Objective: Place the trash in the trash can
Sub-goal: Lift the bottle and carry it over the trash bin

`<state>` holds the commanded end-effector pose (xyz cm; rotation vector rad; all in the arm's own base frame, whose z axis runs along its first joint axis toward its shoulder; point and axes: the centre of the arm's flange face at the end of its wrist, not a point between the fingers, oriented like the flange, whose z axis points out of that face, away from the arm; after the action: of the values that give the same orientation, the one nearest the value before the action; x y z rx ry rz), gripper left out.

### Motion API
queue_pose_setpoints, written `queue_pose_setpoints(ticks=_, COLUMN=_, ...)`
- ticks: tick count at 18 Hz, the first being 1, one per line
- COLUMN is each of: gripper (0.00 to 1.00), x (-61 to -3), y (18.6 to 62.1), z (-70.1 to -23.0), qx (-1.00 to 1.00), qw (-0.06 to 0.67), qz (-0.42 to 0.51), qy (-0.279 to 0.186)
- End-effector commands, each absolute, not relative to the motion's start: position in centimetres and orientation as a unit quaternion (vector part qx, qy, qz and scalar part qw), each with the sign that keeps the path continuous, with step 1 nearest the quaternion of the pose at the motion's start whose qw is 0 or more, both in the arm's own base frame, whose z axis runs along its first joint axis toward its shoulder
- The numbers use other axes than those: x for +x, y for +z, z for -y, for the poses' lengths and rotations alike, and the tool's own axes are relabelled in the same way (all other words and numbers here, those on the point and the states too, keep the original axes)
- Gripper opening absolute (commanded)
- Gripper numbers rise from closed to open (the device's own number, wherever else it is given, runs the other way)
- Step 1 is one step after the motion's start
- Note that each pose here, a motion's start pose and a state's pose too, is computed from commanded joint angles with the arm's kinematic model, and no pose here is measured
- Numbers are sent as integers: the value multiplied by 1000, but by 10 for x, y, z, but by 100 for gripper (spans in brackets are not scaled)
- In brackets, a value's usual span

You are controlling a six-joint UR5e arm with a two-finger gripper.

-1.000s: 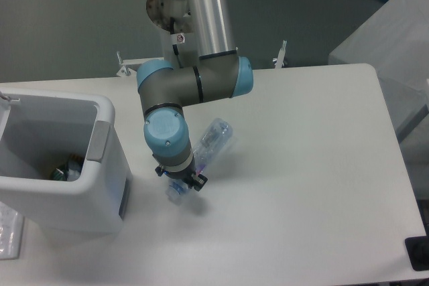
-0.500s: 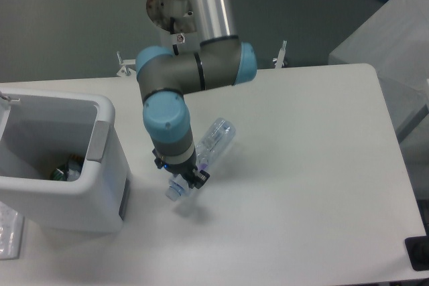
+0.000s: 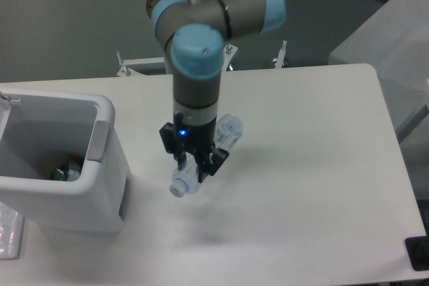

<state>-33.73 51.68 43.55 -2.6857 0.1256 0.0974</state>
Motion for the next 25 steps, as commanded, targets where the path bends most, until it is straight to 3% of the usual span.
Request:
queue_pose_setpoints(ticks=7, gripper=52, x=-354, y=510, z=-523, qx=-940, qw=340, qz=21, qy=-9)
queue_pose_setpoints(ticks=12, gripper=63, x=-343, y=564, z=-539, qx=-892, qw=425, qz=97, qy=-124)
queue_pose_setpoints(ticks=18, gripper=63, x=-333, y=609, z=-545, qx=-858, qw=464, qz=125, qy=-180)
queue_pose_setpoints(ticks=25, gripper=63, x=-306, y=621, z=-554, qx=-850, qw=467, qz=119, qy=-211)
